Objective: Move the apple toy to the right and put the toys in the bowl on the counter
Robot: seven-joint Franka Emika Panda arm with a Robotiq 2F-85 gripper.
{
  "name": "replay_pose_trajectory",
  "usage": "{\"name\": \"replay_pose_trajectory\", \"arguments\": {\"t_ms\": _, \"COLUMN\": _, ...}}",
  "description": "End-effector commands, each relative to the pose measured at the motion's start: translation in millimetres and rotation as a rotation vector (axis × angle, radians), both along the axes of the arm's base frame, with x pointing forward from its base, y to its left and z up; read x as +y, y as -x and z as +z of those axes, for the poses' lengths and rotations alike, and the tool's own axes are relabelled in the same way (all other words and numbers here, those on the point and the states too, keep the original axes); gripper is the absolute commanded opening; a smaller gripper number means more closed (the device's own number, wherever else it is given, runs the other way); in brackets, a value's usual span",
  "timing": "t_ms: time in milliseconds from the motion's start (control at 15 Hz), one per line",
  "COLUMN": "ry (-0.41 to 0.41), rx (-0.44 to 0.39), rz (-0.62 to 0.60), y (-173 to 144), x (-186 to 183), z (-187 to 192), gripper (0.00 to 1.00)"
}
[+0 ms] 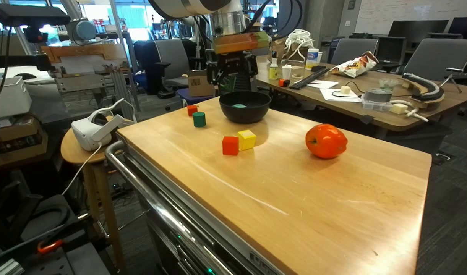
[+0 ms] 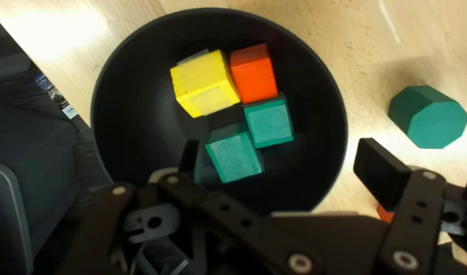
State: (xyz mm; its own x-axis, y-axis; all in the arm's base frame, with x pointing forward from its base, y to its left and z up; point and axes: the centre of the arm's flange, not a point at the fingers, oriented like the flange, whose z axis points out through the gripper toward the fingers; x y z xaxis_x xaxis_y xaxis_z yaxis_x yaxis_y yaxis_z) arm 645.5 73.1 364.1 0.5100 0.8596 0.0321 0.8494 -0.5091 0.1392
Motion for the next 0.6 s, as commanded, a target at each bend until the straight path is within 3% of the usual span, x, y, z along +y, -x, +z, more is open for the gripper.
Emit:
{"name": "replay_pose_trajectory", "arguments": {"t_ms": 0, "ry": 0.003, "rx": 0.023, "rz": 0.007, "y": -39.4, "x": -9.2, "z": -19.4, "gripper": 1.0}}
{"name": "replay_pose_trajectory", "arguments": {"t_ms": 533, "ry": 0.077, "rx": 0.061, "rz": 0.035, "y": -52.1, "x": -13.9, "z": -78.8, "gripper": 1.0}}
